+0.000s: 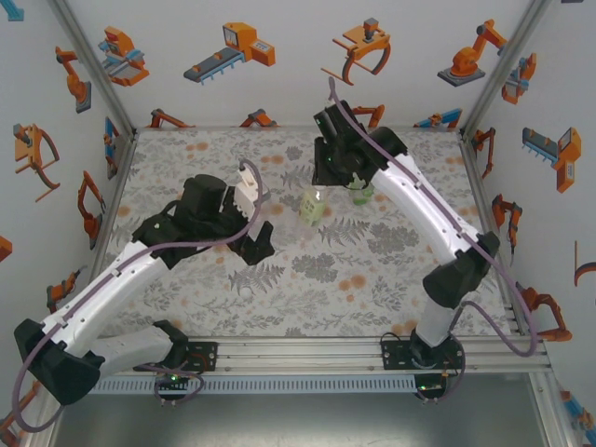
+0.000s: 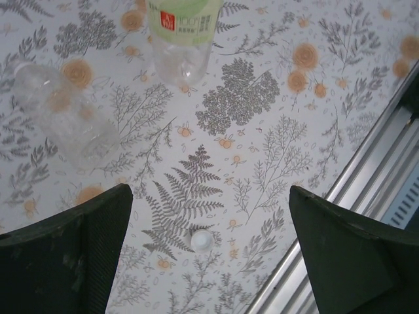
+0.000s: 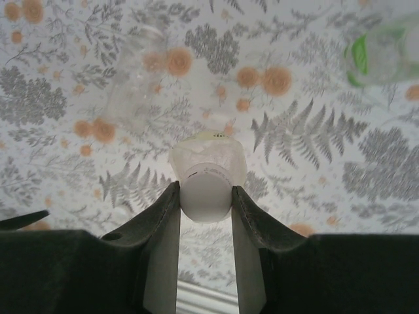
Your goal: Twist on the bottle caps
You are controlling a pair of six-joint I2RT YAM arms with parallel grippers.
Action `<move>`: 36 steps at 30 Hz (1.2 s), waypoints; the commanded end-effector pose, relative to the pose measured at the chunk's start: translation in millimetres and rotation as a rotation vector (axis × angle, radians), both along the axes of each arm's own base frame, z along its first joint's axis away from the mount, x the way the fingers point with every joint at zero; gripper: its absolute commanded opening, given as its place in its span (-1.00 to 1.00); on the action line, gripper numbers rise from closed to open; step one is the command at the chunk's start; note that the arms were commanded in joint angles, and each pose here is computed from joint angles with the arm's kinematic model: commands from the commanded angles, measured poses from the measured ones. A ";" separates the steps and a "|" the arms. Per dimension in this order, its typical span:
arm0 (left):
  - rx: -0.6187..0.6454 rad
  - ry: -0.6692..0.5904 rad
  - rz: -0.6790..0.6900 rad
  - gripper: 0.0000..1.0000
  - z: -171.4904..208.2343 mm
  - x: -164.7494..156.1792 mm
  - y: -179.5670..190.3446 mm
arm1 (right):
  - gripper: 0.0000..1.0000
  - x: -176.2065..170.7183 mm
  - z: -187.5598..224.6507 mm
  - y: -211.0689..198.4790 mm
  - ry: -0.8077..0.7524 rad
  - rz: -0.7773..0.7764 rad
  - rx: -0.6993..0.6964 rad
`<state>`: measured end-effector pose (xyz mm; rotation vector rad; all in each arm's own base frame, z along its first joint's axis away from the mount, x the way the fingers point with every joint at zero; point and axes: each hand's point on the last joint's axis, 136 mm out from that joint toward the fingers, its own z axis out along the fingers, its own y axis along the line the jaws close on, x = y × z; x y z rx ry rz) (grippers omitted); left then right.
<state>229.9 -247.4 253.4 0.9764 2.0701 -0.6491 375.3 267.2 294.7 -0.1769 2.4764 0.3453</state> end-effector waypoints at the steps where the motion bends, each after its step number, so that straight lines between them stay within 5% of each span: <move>1: -0.045 0.148 0.132 0.94 -4.3 5.2 4.5 | -1.00 27.6 9.4 0.5 -0.084 0.080 -0.097; 6: -0.154 0.337 0.391 0.93 -12.5 31.5 25.7 | -1.00 67.1 9.7 11.4 -0.149 0.124 -0.151; 14: -0.058 0.458 0.730 0.94 -42.1 39.0 66.7 | -1.00 98.8 -13.9 13.5 -0.167 0.167 -0.234; 24: -0.170 0.506 0.729 0.94 -38.2 32.0 65.5 | -1.00 99.2 -38.3 11.9 -0.118 0.174 -0.242; 31: -0.196 0.481 0.667 0.93 -26.6 27.6 62.0 | -0.61 96.3 -51.3 5.6 -0.100 0.144 -0.253; 36: -0.184 0.473 0.680 0.93 -27.2 25.6 67.0 | -0.10 97.0 -46.3 -0.6 -0.112 0.114 -0.264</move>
